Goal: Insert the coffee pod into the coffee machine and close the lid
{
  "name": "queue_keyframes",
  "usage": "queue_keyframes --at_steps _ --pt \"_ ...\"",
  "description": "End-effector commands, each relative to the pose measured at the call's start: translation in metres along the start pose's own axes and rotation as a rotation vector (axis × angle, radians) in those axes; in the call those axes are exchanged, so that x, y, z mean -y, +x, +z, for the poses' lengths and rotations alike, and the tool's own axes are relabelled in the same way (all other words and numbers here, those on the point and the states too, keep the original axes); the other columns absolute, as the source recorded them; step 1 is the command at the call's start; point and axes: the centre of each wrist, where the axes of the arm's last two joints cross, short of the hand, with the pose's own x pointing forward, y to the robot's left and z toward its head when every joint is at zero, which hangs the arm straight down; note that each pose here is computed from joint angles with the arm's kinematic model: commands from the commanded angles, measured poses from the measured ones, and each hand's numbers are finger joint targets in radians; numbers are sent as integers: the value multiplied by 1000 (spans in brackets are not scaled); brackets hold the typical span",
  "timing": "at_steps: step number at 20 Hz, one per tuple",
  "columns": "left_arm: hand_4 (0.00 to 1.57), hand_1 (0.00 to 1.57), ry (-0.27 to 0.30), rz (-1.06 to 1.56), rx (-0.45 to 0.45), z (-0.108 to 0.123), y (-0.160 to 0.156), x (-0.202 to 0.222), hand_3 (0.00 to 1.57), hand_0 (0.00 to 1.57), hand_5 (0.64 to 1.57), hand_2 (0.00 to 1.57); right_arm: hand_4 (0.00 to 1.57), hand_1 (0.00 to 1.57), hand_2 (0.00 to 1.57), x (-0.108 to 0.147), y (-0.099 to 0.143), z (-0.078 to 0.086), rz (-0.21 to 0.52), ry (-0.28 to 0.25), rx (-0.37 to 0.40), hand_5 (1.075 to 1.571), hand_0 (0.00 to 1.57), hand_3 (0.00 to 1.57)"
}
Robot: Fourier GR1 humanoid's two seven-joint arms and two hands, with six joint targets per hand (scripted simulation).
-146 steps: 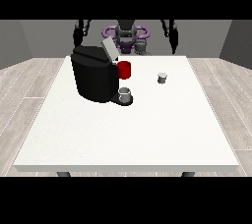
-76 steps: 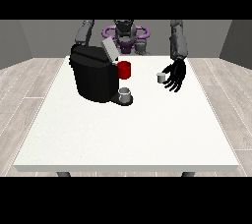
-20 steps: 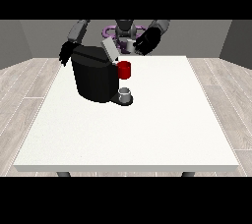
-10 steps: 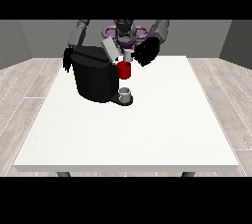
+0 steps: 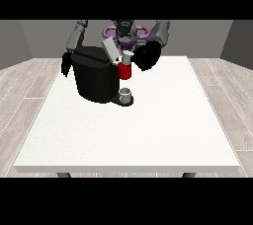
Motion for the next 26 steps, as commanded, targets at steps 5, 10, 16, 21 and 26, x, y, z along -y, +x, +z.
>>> queue_keyframes --at_steps 5,10,16,21,26 --pt "703 1487 25 -82 8 -2 3 -13 1437 1487 1571 1514 211 0 0 -14 13 -22 15 33 7 1571 0 0" --pt "645 1453 99 -36 -7 -1 7 -38 1360 1453 1571 1468 250 0 0 -16 25 -32 2 35 36 1571 0 0" --pt "614 1432 93 -104 11 -6 11 -11 1396 1432 1571 1448 269 0 0 -26 14 -31 2 40 25 1571 0 0" --pt "0 0 -3 24 99 -3 0 22 355 0 1571 350 343 0 0 14 -6 -10 -29 -70 -31 1571 0 0" --pt "0 0 -94 217 139 13 -39 80 0 0 1571 0 201 0 0 23 -38 35 -65 -119 -78 1571 0 0"
